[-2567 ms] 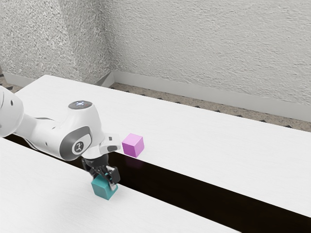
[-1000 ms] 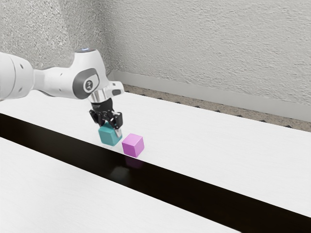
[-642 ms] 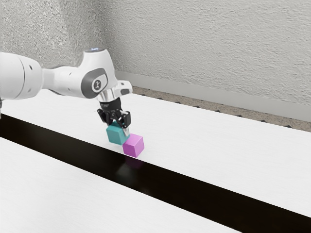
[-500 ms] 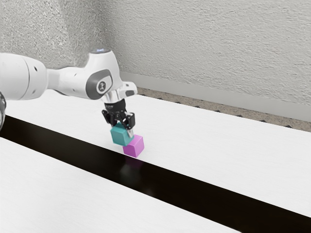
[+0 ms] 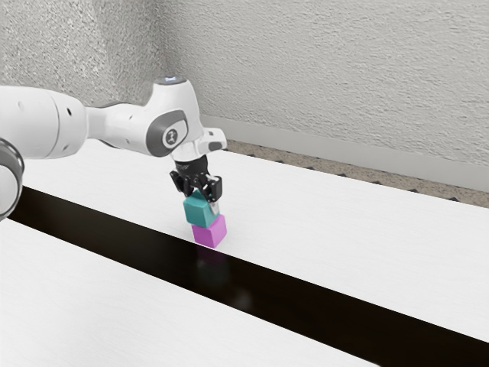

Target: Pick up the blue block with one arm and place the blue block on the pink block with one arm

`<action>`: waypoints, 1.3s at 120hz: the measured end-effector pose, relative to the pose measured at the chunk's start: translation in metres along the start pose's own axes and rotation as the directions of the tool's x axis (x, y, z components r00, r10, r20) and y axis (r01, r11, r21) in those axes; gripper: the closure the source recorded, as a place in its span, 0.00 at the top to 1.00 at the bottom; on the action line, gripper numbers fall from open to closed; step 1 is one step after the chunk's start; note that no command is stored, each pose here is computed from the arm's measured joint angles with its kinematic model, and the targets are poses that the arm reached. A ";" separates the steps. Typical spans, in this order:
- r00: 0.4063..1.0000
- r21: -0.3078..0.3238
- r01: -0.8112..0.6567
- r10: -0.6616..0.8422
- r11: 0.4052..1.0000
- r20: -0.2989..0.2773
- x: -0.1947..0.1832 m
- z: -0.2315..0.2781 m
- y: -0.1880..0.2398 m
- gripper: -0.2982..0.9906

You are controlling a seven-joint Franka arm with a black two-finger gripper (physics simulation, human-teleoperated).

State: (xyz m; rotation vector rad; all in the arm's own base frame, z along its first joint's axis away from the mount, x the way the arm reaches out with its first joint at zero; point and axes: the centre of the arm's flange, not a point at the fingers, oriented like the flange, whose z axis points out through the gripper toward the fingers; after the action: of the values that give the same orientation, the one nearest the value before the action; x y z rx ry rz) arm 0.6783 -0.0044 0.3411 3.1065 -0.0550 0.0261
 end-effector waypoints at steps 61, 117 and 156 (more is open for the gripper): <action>1.000 -0.002 0.019 -0.019 1.000 -0.004 0.009 0.005 -0.002 0.48; 1.000 -0.004 0.021 -0.021 1.000 -0.002 0.009 0.006 0.001 0.48; 1.000 0.001 -0.018 0.018 1.000 -0.007 0.014 0.004 0.013 0.69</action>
State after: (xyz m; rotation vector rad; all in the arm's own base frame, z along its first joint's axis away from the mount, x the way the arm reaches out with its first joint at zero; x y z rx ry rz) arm 0.6917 -0.0176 0.3379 3.1069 -0.0822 0.0381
